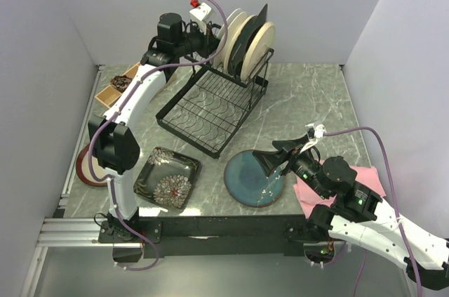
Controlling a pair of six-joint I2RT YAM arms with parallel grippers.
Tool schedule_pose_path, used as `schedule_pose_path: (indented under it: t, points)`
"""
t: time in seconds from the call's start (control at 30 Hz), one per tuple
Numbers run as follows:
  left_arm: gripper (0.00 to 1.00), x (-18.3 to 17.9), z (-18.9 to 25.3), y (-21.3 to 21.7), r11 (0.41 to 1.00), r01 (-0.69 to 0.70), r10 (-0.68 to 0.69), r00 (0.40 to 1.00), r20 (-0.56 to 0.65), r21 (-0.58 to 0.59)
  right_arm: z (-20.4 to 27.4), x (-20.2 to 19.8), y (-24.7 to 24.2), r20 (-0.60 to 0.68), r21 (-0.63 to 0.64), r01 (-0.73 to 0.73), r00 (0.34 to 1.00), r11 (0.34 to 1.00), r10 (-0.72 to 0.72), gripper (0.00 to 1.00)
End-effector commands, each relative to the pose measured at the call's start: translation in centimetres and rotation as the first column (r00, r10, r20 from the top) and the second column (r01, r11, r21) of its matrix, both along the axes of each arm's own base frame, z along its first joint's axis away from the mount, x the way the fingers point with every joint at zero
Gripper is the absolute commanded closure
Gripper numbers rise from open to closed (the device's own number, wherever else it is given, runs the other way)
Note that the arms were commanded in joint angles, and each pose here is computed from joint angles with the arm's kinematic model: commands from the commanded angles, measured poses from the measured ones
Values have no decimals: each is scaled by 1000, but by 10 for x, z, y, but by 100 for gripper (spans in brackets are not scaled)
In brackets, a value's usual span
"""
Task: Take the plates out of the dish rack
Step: Unload the plate from the dish rack.
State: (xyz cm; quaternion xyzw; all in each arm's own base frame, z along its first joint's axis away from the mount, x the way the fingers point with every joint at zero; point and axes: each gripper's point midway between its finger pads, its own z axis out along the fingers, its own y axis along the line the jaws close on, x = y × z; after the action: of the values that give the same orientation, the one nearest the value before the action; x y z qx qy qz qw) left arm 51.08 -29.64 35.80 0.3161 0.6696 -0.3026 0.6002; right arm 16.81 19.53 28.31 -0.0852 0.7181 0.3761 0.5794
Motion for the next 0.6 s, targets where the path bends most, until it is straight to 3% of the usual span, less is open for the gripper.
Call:
schedule_pose_path:
  t: [0.0, 0.57]
  points:
    - [99, 5, 41, 6, 999, -48, 50, 988, 143, -22, 10, 2, 1, 35, 26, 1, 999, 1000, -2, 4]
    - [99, -6, 85, 6, 993, -21, 43, 980, 194, -114, 11, 1, -1, 39, 30, 4, 999, 1000, -6, 4]
